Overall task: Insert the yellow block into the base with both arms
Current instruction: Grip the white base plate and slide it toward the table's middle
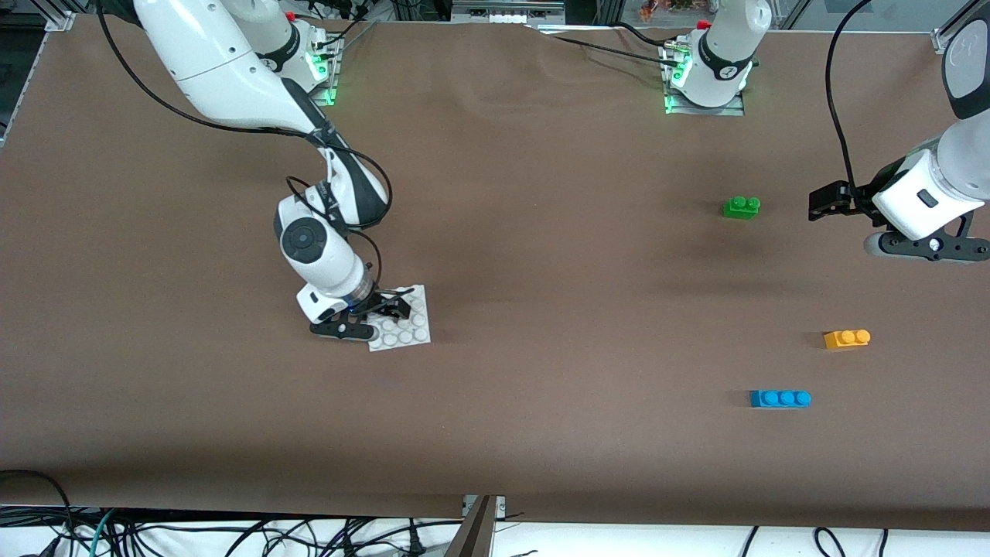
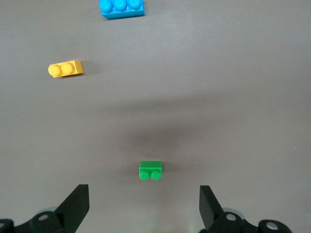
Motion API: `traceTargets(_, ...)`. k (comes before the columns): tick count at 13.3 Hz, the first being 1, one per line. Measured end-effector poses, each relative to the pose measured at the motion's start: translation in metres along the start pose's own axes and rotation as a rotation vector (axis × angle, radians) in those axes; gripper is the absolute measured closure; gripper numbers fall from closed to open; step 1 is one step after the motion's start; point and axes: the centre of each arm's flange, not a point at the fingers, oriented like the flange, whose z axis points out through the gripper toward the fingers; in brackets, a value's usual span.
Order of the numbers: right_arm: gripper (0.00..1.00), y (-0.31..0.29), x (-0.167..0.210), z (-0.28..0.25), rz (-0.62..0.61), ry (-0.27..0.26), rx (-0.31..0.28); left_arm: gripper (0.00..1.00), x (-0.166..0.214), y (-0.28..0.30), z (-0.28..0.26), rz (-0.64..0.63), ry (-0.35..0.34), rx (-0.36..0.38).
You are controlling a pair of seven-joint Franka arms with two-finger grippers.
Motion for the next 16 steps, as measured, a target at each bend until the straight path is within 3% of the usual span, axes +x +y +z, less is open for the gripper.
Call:
traceTargets(8,0.2,-0.097,-0.026,0.009,0.1,-0.001,0.007,0.0,0.0,0.0,0.0,0.0,0.0,0.0)
traceTargets(12,0.2,-0.16,-0.039,0.015,0.143,0.036,-0.039,0.0,0.0,0.0,0.0,0.0,-0.001,0.0)
traceTargets(16,0.2,-0.215,-0.062,0.019,0.134,0.061,-0.009,0.0,0.0,0.0,0.0,0.0,-0.001,0.0)
